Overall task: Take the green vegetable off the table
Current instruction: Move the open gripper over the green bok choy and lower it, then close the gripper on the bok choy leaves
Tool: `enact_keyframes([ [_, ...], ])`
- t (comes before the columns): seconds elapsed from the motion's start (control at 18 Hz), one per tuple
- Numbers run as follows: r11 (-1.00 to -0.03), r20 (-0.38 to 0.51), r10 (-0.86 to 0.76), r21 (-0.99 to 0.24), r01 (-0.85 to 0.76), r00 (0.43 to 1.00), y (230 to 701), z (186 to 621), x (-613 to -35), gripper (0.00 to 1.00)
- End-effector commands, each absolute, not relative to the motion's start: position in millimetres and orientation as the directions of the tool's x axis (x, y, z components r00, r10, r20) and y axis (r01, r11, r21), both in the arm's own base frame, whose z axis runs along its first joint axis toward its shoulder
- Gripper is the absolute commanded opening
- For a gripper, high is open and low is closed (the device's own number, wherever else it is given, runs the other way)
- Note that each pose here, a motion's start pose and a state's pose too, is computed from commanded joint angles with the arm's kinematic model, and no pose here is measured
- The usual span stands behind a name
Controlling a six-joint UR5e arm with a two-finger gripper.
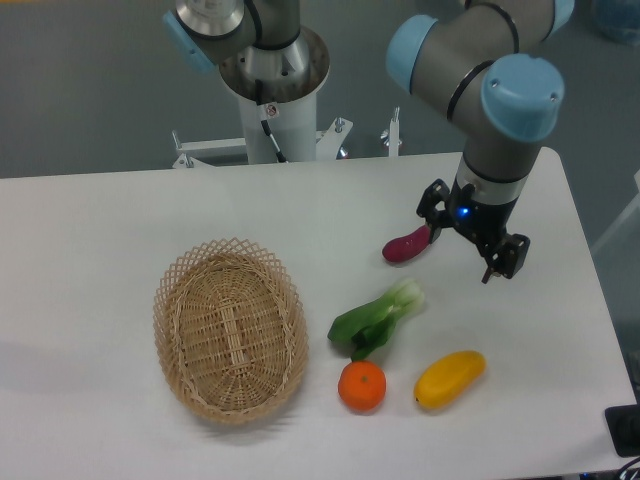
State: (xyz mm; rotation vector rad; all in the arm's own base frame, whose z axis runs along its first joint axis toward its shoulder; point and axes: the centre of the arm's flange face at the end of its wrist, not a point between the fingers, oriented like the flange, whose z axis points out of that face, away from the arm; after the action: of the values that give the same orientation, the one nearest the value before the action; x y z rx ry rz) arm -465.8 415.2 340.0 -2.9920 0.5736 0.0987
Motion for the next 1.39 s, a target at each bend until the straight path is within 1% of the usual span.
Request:
enact_keyframes([
  [0.11,-0.918,-0.105,-0.379,-0.08,-0.387,0.92,422.0,324.7,-455.7,1.0],
  [0.17,-0.923,-0.082,-0.37,-0.078,-0.376,0.925,422.8,306.7,-451.4,1.0],
  [0.33,-0.941,-0.031,-0.331,-0.062,-0.333,0.943,429.1,273.8,-437.4,1.0],
  [0.39,-0.941,-0.042,-0.331,-0.061,-0.333,0.943,428.8,272.7,-437.4,1.0],
  [0.5,-0.942,-0.029,-0.331,-0.056,-0.332,0.943,428.2,258.8,-433.2,1.0],
  [0.67,-0.937,-0.071,-0.339,-0.064,-0.343,0.938,431.4,246.9,-428.4,1.0],
  [0.83,-0.933,-0.069,-0.35,-0.059,-0.354,0.934,434.9,230.2,-421.3,1.0],
  [1.06,-0.934,-0.039,-0.351,-0.049,-0.353,0.936,434.6,212.8,-418.0,1.0],
  [1.17,-0.933,-0.063,-0.352,-0.055,-0.355,0.934,436.7,213.9,-419.6,1.0],
  [1.39,-0.931,-0.06,-0.359,-0.048,-0.362,0.931,438.1,204.0,-414.6,1.0],
])
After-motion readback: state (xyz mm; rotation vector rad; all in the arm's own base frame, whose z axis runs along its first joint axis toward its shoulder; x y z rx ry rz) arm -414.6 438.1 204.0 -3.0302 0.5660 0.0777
